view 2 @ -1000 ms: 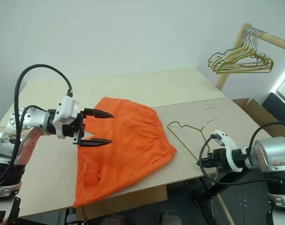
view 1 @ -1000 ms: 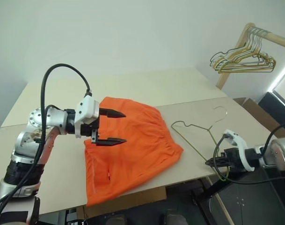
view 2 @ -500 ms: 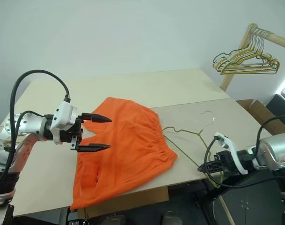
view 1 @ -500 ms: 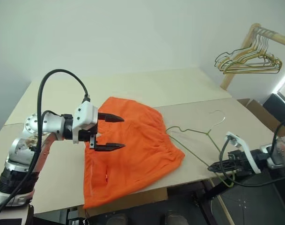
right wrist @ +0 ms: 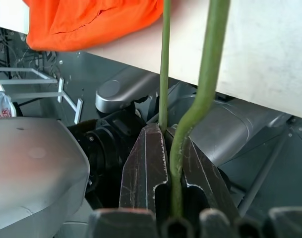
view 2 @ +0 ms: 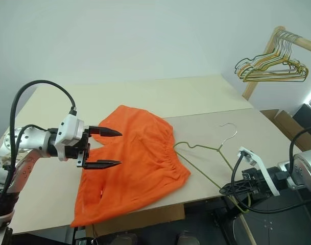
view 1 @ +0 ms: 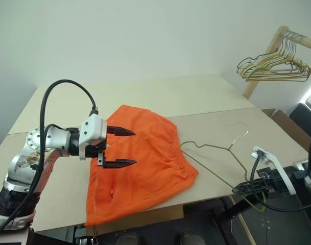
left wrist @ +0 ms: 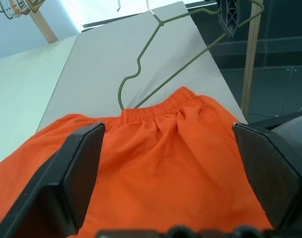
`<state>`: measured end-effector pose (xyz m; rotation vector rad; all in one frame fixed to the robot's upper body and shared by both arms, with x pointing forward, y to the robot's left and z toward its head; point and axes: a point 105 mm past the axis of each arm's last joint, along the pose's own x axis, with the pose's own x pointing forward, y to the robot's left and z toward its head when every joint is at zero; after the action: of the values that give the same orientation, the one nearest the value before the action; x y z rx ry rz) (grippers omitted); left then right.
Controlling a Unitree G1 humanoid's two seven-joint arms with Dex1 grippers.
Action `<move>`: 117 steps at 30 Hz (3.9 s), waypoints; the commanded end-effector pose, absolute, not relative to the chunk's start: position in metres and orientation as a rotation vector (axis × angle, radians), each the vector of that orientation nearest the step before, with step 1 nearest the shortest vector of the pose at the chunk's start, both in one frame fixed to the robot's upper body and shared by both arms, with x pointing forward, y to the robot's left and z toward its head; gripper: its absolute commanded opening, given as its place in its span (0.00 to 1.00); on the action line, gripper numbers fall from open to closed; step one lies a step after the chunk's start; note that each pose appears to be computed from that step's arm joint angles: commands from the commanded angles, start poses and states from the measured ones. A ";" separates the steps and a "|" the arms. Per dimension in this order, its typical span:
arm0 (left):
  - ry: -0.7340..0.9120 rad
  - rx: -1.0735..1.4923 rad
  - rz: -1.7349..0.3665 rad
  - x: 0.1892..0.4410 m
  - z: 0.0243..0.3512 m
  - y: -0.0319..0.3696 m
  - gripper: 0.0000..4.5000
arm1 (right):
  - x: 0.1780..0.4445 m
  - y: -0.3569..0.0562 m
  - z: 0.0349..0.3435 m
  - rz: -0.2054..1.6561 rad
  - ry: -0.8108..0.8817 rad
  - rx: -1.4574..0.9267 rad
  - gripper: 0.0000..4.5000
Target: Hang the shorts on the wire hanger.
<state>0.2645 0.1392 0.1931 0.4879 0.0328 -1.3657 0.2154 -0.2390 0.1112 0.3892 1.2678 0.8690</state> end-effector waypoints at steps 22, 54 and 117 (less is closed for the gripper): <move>-0.004 0.550 -1.335 0.263 0.200 0.143 0.99 | 0.194 -0.235 0.096 0.961 1.373 0.359 0.00; -0.010 0.623 -1.326 0.266 0.201 0.147 0.99 | 0.256 -0.188 0.078 1.015 1.232 0.541 0.00; -0.021 0.673 -1.269 0.258 0.200 0.151 0.99 | 0.238 -0.153 0.086 1.296 1.372 0.447 0.00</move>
<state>0.2617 0.1511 0.1920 0.6432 0.0129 -1.2739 0.2385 -0.1573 0.0693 0.4416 1.4100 1.2418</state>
